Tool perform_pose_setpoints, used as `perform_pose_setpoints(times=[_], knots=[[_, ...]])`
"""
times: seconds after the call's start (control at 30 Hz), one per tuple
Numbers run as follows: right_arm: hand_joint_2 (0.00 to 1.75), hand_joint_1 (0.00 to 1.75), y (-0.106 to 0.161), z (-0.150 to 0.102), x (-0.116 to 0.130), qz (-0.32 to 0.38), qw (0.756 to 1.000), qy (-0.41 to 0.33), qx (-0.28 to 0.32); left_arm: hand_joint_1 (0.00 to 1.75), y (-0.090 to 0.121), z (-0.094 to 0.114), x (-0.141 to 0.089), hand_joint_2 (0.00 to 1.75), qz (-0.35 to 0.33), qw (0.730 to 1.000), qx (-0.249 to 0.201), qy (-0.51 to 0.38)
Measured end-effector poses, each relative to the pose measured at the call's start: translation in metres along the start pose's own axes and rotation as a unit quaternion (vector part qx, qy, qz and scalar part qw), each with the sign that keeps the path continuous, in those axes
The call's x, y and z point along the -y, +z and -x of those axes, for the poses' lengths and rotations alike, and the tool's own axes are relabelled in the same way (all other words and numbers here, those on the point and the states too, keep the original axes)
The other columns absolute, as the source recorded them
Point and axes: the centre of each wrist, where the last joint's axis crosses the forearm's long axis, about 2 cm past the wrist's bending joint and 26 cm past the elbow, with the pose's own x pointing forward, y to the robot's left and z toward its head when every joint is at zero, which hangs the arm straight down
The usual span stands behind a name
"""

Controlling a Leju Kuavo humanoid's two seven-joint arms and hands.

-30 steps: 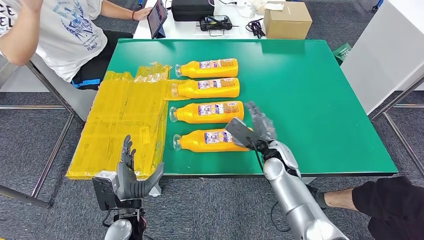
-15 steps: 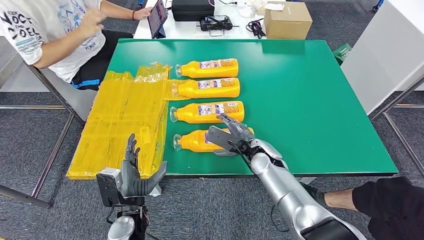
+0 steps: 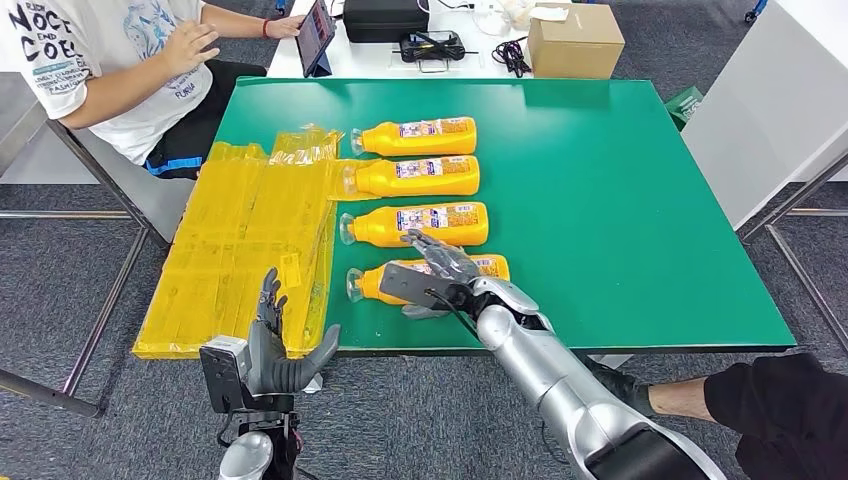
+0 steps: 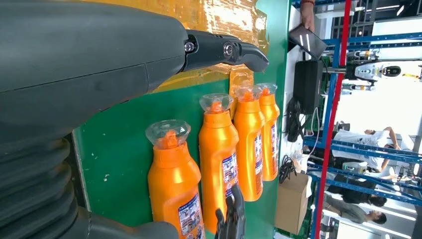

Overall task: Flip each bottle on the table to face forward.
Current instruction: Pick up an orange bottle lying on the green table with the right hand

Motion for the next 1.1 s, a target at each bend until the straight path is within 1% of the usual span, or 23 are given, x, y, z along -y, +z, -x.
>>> perform_pose_setpoints(times=[0.17,0.4,0.57,0.83,1.1], knots=[[1.75,0.00,-0.001,-0.001,-0.002,-0.026,0.999,0.031,-0.011,0.00,0.001,0.001,-0.001,1.75,-0.002,1.000,-0.002,0.000],[1.75,0.00,0.001,0.009,-0.009,-0.047,0.995,0.074,-0.045,0.00,0.001,0.001,-0.001,1.75,-0.003,1.000,-0.004,0.000],[1.75,0.00,0.003,0.017,-0.009,-0.057,0.991,0.098,-0.069,0.00,0.001,0.002,-0.001,1.75,-0.004,1.000,-0.008,0.001],[1.75,0.00,0.007,0.030,-0.006,-0.059,0.982,0.142,-0.108,0.00,0.002,0.003,-0.002,1.75,-0.008,1.000,-0.014,-0.001],[1.75,0.00,0.011,0.038,-0.005,-0.052,0.978,0.156,-0.127,0.00,0.002,0.003,-0.003,1.75,-0.012,1.000,-0.016,-0.003]])
